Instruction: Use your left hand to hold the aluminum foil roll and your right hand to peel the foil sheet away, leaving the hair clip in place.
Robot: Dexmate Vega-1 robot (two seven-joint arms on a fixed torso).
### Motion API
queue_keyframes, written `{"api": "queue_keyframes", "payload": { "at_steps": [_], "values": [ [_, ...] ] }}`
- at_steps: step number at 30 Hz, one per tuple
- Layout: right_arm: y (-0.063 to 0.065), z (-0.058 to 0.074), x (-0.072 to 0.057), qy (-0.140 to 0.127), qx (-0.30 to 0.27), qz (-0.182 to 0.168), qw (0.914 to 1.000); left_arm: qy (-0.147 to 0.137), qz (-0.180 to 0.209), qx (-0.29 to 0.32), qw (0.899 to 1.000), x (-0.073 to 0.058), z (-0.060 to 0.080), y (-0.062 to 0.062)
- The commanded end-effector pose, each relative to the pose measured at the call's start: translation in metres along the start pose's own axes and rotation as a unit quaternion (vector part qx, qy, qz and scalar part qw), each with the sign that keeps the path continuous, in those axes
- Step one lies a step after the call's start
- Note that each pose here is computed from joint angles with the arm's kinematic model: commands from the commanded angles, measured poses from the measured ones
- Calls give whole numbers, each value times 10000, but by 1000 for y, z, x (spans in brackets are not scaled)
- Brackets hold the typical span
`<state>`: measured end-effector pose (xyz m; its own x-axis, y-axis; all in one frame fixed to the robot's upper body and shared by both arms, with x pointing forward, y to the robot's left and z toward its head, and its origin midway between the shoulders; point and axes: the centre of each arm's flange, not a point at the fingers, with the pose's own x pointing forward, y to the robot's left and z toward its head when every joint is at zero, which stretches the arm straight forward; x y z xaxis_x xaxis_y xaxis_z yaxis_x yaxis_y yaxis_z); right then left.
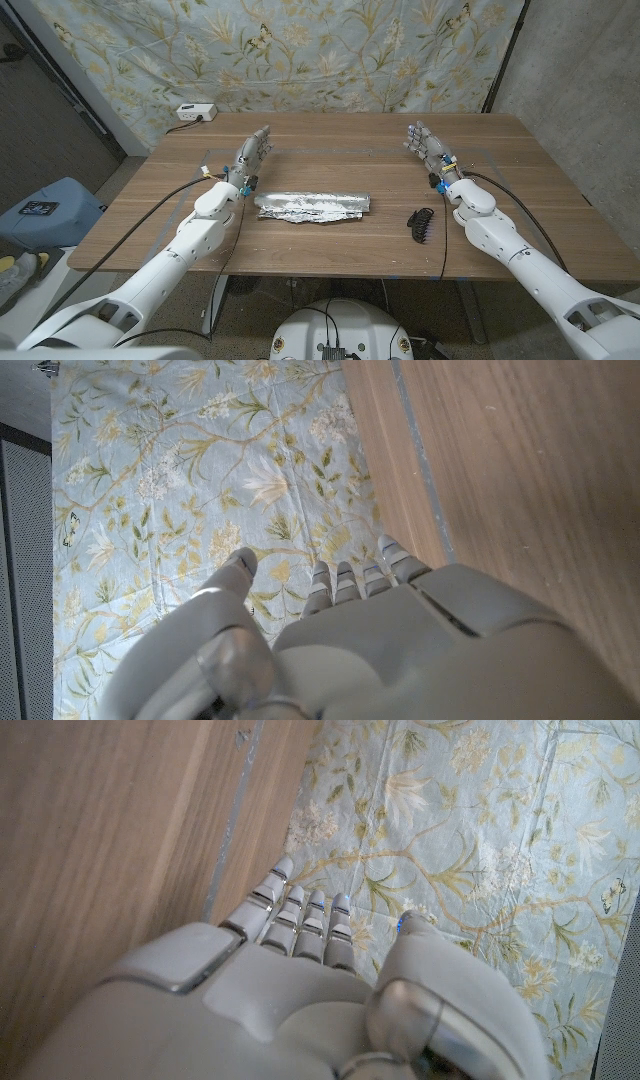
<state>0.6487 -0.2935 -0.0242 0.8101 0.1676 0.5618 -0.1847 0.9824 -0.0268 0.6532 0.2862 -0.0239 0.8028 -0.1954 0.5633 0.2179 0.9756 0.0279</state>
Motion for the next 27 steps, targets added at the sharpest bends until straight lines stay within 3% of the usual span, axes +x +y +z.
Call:
{"api": "queue_keyframes", "payload": {
  "at_steps": [1, 5, 9, 16, 27],
  "values": [
    [-1, 5, -2, 5, -64, -103, 9999, -24, -77, -9, 10000, 8, 0, -2],
    [1, 6, 0, -3, -69, -89, 9999, -1, -111, 77, 9999, 9, 2, -1],
    [3, 6, 2, -24, -65, -90, 9999, 84, -137, 362, 9992, 10, 14, -3],
    [8, 3, 5, -3, -91, -63, 9999, 78, -218, 521, 9984, 13, 23, -4],
    [11, 4, 5, -14, -160, -65, 9998, 181, -276, 885, 9955, -1, 34, -6]
  ]
}}
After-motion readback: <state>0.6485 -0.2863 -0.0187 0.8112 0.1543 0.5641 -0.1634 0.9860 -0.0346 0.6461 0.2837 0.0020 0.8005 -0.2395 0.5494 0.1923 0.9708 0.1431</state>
